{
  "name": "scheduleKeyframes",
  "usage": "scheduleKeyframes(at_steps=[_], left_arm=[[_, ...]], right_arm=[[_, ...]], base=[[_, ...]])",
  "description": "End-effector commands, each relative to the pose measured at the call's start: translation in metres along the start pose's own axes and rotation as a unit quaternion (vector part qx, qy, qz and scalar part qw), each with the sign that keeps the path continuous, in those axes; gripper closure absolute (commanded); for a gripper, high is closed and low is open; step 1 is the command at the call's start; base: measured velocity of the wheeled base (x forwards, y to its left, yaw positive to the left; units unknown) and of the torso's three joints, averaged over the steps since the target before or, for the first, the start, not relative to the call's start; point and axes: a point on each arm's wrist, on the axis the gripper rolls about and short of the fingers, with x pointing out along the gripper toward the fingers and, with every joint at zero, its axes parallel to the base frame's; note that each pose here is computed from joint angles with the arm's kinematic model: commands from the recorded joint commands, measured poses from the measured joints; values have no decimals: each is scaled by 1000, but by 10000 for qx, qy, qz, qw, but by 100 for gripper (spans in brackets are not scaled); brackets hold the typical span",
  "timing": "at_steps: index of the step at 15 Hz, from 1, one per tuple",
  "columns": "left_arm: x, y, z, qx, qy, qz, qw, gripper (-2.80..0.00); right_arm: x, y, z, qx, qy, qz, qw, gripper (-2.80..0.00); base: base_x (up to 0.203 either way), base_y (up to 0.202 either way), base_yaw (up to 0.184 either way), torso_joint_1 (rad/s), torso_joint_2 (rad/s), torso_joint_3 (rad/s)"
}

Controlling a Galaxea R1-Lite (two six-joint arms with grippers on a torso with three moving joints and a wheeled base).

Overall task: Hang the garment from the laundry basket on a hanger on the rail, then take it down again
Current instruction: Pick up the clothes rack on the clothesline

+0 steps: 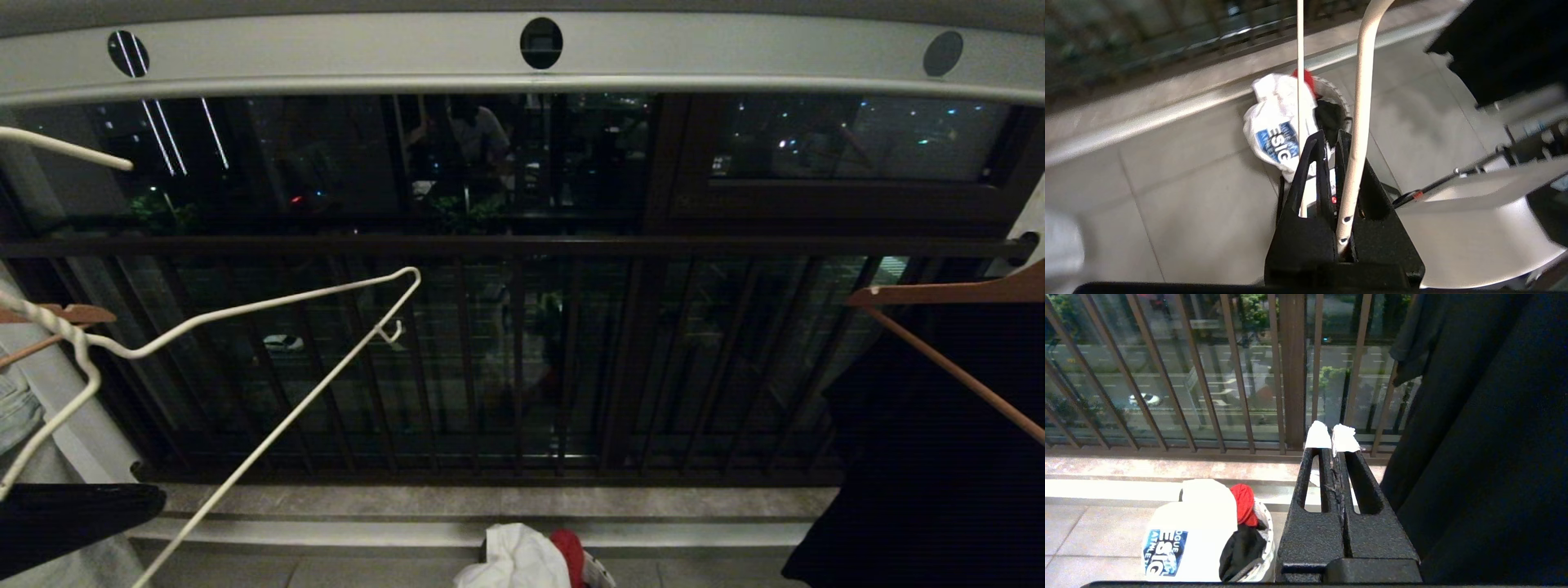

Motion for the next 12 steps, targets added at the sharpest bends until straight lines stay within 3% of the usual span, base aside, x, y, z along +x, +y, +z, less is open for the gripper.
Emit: scheduleKeyframes(at_steps=[1,4,6,7,12], left_arm=[[22,0,-5,314,134,-165,9993,0],[51,-1,-1,447,472,-394,9971,0],[63,-1,-5,870,680,-629,9919,0],[65,-1,-10,929,759,-840,9892,0],[101,2,-1,845,829,-749,9901,0]], right_arm=[[0,0,0,-1,8,3,10000,0],[0,0,0,-1,8,9,10000,0],[0,0,0,-1,8,2,10000,0],[0,0,0,0,8,4,10000,0],[0,0,0,-1,8,2,10000,0]], base=[[0,0,0,0,0,0],[0,0,0,0,0,0],[0,0,0,0,0,0],[0,0,0,0,0,0],[0,0,0,0,0,0]])
